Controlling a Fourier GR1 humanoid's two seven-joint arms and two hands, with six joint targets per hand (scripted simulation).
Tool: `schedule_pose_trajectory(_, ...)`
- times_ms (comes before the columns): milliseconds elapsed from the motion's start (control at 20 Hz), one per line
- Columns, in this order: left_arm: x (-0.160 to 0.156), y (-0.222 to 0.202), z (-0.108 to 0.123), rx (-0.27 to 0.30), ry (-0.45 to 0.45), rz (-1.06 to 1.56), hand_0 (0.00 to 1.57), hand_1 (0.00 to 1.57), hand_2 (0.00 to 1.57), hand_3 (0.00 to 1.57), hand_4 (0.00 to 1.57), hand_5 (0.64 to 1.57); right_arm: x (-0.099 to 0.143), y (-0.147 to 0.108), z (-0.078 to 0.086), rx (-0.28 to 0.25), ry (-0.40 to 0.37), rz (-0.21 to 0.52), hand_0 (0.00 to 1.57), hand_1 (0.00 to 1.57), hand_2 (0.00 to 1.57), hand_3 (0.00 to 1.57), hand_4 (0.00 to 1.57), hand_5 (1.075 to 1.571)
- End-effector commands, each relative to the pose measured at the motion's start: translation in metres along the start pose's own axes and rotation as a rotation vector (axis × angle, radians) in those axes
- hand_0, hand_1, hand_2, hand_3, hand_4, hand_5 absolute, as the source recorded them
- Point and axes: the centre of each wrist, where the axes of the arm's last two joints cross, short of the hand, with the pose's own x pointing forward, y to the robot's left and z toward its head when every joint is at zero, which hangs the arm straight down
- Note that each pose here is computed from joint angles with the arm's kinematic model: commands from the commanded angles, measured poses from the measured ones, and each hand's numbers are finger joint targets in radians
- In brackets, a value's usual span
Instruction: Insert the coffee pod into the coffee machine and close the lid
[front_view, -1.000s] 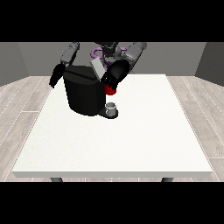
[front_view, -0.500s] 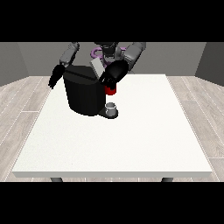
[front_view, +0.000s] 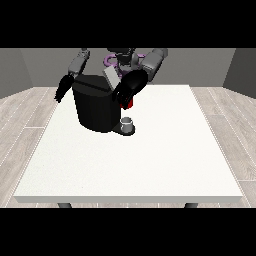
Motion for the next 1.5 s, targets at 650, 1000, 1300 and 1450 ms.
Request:
schedule_pose_trajectory(650, 0.019, -0.087, 0.001, -0.228, 0.030, 0.126, 0.00, 0.00, 0.00, 0.05, 0.00, 1.571, -0.085, -0.025, 0.038, -0.099, 0.270, 0.023, 0.00, 0.00, 0.00, 0.00, 0.14, 1.571)
schedule_pose_trajectory(1000, 0.026, -0.163, 0.023, -0.175, -0.009, 0.581, 0.00, 0.00, 0.15, 0.00, 0.00, 1.571, -0.124, -0.055, 0.072, -0.122, 0.397, 0.025, 0.00, 0.00, 0.00, 0.00, 0.00, 1.571)
schedule_pose_trajectory(1300, 0.018, -0.268, 0.091, -0.092, 0.150, 1.120, 0.00, 0.00, 0.00, 0.00, 0.00, 1.571, -0.148, -0.065, 0.108, -0.189, 0.481, 0.032, 0.00, 0.00, 0.00, 0.00, 0.00, 1.571)
schedule_pose_trajectory(1450, 0.025, -0.314, 0.131, -0.202, 0.236, 1.241, 0.00, 0.00, 0.00, 0.00, 0.39, 1.571, -0.162, -0.080, 0.134, -0.207, 0.559, 0.044, 0.00, 0.00, 0.00, 0.00, 0.00, 1.571)
